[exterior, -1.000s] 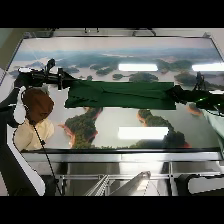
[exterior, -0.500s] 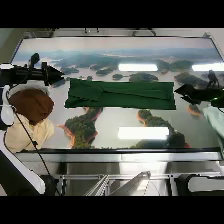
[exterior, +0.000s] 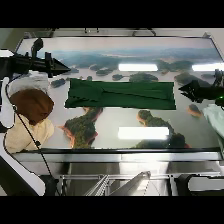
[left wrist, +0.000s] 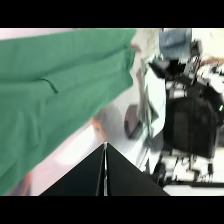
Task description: Fold the shirts.
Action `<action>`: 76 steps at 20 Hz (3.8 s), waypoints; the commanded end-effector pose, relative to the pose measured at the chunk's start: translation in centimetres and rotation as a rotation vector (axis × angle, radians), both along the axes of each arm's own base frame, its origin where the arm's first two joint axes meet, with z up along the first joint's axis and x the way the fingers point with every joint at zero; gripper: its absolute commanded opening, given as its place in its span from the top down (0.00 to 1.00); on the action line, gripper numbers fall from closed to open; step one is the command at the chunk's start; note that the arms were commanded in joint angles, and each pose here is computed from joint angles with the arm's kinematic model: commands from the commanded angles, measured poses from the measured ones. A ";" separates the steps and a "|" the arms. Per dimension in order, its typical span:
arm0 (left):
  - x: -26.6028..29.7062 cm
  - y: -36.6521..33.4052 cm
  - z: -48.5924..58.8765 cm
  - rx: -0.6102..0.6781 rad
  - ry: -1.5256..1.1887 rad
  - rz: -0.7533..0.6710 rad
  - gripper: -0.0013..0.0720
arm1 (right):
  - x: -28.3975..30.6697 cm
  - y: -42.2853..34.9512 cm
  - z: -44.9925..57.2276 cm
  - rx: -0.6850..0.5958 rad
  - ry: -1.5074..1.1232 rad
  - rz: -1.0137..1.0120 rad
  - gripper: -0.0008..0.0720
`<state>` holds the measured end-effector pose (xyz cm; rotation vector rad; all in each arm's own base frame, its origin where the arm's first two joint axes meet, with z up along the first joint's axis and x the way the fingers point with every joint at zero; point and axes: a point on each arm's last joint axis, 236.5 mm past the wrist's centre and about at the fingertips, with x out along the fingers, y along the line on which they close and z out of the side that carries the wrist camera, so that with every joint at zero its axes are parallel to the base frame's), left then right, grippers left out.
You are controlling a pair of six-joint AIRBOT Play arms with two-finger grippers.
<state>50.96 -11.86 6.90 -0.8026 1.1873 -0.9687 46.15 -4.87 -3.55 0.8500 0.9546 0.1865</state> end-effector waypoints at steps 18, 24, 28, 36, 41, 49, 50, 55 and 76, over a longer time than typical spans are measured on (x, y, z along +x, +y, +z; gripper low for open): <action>-2.9 -22.2 -11.4 0.380 -0.181 -0.132 0.98 | 0.2 3.7 -8.6 -0.106 0.240 0.185 0.23; -0.8 -22.1 -11.2 0.383 -0.227 -0.057 0.98 | 0.6 5.1 -7.7 -0.091 0.223 0.220 0.93; -0.4 -22.2 -14.4 0.395 -0.189 -0.061 0.98 | 0.8 5.8 -6.2 -0.066 0.197 0.260 0.97; -0.4 -22.6 -17.9 0.438 -0.082 -0.078 0.98 | 0.7 8.5 6.8 -0.024 0.015 0.408 0.97; -2.0 -24.9 -17.9 0.440 -0.094 -0.123 0.98 | 1.8 12.6 16.0 0.195 -0.211 0.428 0.97; -1.6 -24.7 -3.1 0.154 -0.167 -0.099 0.98 | 0.6 22.7 17.9 0.260 -0.260 0.581 0.97; -1.0 -22.5 1.0 0.113 -0.219 -0.074 0.98 | 0.6 24.6 17.8 0.249 -0.271 0.594 0.97; 1.3 -7.4 15.9 0.104 -0.454 0.176 0.98 | 1.4 36.5 16.8 0.187 -0.367 0.603 0.97; -4.8 -0.2 14.0 0.121 -0.324 0.071 0.95 | -2.8 35.7 8.2 0.053 0.014 0.858 0.97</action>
